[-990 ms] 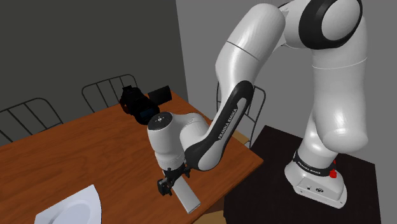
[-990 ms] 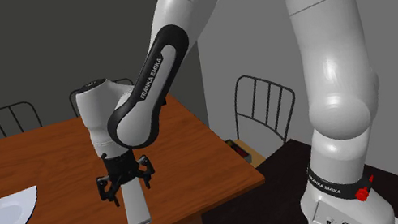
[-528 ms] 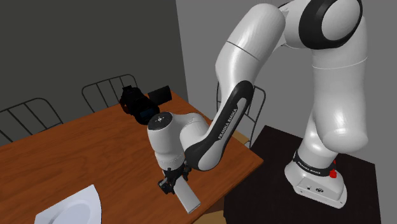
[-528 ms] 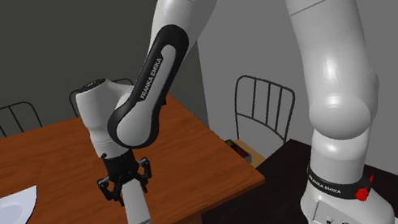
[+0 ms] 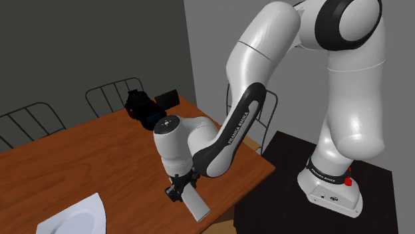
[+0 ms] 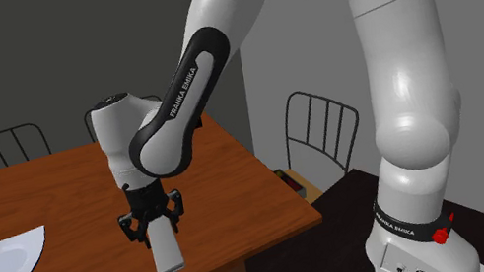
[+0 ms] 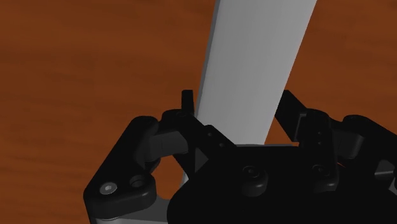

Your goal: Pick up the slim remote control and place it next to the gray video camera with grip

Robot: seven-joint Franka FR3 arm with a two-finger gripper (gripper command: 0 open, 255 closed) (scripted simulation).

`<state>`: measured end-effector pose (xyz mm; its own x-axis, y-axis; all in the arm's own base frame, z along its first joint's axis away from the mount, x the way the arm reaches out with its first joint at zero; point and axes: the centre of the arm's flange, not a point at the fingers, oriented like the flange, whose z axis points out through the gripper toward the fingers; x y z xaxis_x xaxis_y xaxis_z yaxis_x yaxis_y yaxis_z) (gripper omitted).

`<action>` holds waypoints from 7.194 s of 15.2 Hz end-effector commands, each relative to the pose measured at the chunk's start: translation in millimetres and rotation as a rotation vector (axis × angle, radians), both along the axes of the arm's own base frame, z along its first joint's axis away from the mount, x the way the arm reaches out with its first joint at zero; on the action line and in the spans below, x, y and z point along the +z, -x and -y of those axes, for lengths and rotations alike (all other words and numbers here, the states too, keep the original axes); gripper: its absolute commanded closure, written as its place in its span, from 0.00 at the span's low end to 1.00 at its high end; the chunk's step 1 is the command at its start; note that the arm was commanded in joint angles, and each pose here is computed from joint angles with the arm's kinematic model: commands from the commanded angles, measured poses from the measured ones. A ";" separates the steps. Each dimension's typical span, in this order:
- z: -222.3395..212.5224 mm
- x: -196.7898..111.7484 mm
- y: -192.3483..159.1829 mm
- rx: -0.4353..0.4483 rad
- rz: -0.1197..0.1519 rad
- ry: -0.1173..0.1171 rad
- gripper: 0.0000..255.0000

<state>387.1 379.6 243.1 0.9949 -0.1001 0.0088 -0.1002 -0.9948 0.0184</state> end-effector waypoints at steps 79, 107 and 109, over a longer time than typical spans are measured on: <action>401.1 213.8 -322.2 0.000 0.000 0.000 1.00; 412.5 71.2 -331.3 0.000 0.000 0.000 1.00; 412.5 60.7 -331.3 0.000 0.000 0.000 1.00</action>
<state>718.1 -32.9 308.3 0.9950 -0.0999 0.0080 -0.1001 -0.9948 0.0183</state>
